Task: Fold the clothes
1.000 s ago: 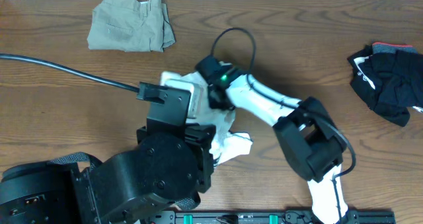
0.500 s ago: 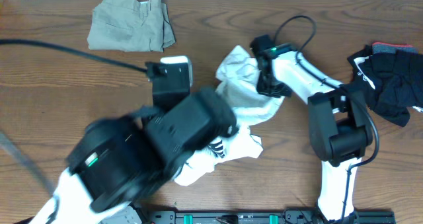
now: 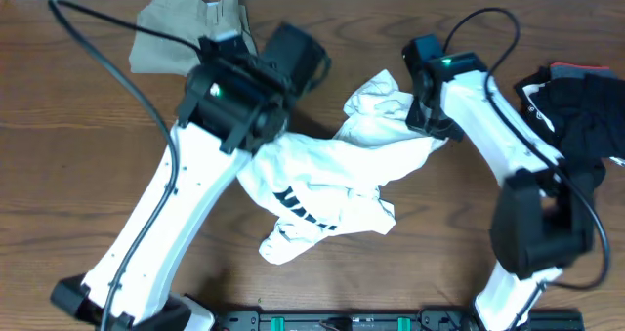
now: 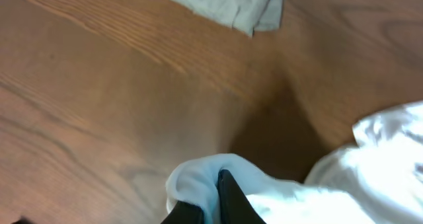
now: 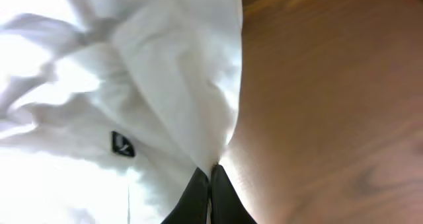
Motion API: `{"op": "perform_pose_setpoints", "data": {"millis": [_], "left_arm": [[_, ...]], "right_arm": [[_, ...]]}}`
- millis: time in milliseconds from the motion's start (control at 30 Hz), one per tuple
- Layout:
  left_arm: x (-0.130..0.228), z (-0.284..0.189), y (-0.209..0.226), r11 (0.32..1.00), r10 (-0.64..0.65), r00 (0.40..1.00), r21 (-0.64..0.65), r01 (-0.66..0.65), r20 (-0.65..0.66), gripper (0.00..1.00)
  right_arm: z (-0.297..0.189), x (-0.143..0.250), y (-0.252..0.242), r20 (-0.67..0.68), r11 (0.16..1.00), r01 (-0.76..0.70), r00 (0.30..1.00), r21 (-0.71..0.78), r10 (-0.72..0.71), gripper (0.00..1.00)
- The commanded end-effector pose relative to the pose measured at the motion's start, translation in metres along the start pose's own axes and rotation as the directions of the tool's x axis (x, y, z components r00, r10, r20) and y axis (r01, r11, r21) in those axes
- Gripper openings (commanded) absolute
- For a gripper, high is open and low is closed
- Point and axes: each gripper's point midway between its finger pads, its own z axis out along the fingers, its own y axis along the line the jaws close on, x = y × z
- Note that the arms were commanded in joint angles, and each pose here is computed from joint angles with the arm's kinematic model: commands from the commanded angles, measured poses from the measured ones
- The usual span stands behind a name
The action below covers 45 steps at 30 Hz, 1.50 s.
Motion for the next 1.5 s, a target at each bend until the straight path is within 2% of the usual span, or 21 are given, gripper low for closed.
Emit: {"op": "perform_pose_setpoints", "data": {"millis": [0, 167, 333, 367, 400, 433, 467, 533, 633, 667, 800, 867, 1033, 1267, 1300, 1367, 1467], "left_arm": [[-0.011, 0.016, 0.006, 0.999, 0.015, 1.000, -0.043, -0.014, 0.006, 0.07], [-0.008, 0.042, 0.011, 0.998, -0.037, 0.993, -0.045, 0.032, -0.110, 0.07], [-0.017, 0.058, 0.029, 0.995, -0.063, 0.989, -0.089, 0.051, -0.134, 0.07], [-0.018, 0.058, 0.031, 0.994, -0.068, 0.989, -0.094, 0.056, -0.135, 0.07], [-0.018, 0.058, 0.033, 0.994, -0.070, 0.988, -0.096, 0.057, -0.135, 0.07], [-0.018, 0.058, 0.032, 0.995, -0.054, 0.988, -0.089, 0.042, -0.142, 0.07], [-0.016, 0.057, 0.030, 0.997, -0.035, 0.987, -0.072, 0.024, -0.155, 0.06], [-0.011, 0.056, 0.025, 0.999, -0.003, 0.983, -0.038, -0.004, -0.183, 0.07], [-0.002, 0.054, 0.020, 1.000, 0.016, 0.973, -0.002, -0.017, -0.230, 0.17], [0.000, 0.054, 0.020, 1.000, 0.018, 0.970, 0.004, -0.017, -0.241, 0.22], [0.003, 0.053, 0.017, 1.000, 0.017, 0.965, 0.018, -0.012, -0.260, 0.22], [0.005, 0.053, 0.016, 1.000, 0.016, 0.963, 0.024, -0.010, -0.267, 0.22], [0.025, 0.045, 0.010, 0.997, 0.031, 0.929, 0.076, -0.003, -0.370, 0.25], [0.049, 0.055, 0.021, 0.999, 0.050, 0.894, 0.022, -0.045, -0.445, 0.27], [0.054, 0.061, 0.021, 0.999, 0.052, 0.890, 0.015, -0.051, -0.454, 0.30], [0.062, 0.076, 0.020, 0.998, 0.052, 0.885, 0.006, -0.056, -0.463, 0.46], [0.068, 0.096, 0.019, 0.999, 0.037, 0.885, -0.002, -0.043, -0.464, 0.58]], "right_arm": [[-0.022, -0.004, -0.019, 0.043, 0.998, -0.065, 0.997, 0.021, 0.064, 0.01], [-0.043, 0.006, -0.045, 0.049, 0.990, -0.113, 0.993, 0.079, 0.109, 0.01], [-0.047, 0.017, -0.059, 0.018, 0.987, -0.092, 0.996, 0.132, 0.090, 0.02], [-0.046, 0.019, -0.061, 0.015, 0.986, -0.088, 0.996, 0.143, 0.087, 0.09], [-0.046, 0.019, -0.063, 0.016, 0.985, -0.085, 0.996, 0.151, 0.084, 0.28], [-0.046, 0.019, -0.064, 0.016, 0.985, -0.084, 0.996, 0.153, 0.082, 0.54], [-0.046, 0.018, -0.063, 0.016, 0.985, -0.079, 0.997, 0.152, 0.078, 0.61], [-0.046, 0.016, -0.062, 0.025, 0.986, -0.085, 0.996, 0.144, 0.082, 0.62], [-0.046, 0.011, -0.058, 0.041, 0.989, -0.085, 0.996, 0.123, 0.081, 0.73], [-0.046, 0.009, -0.053, 0.040, 0.993, -0.063, 0.997, 0.104, 0.059, 0.76], [-0.045, 0.001, -0.018, 0.049, 0.993, 0.103, 0.994, -0.059, -0.101, 0.84], [-0.048, -0.002, 0.000, 0.066, 0.977, 0.155, 0.987, -0.145, -0.147, 0.87], [-0.050, -0.009, 0.020, 0.100, 0.956, 0.182, 0.982, -0.230, -0.163, 0.82], [-0.041, 0.003, 0.048, 0.093, 0.866, 0.366, 0.930, -0.340, -0.357, 0.81], [-0.039, 0.005, 0.052, 0.091, 0.851, 0.386, 0.921, -0.356, -0.379, 0.81], [-0.031, 0.008, 0.056, 0.073, 0.845, 0.393, 0.916, -0.363, -0.395, 0.82], [-0.023, 0.011, 0.058, 0.045, 0.853, 0.379, 0.920, -0.359, -0.390, 0.82]]}}
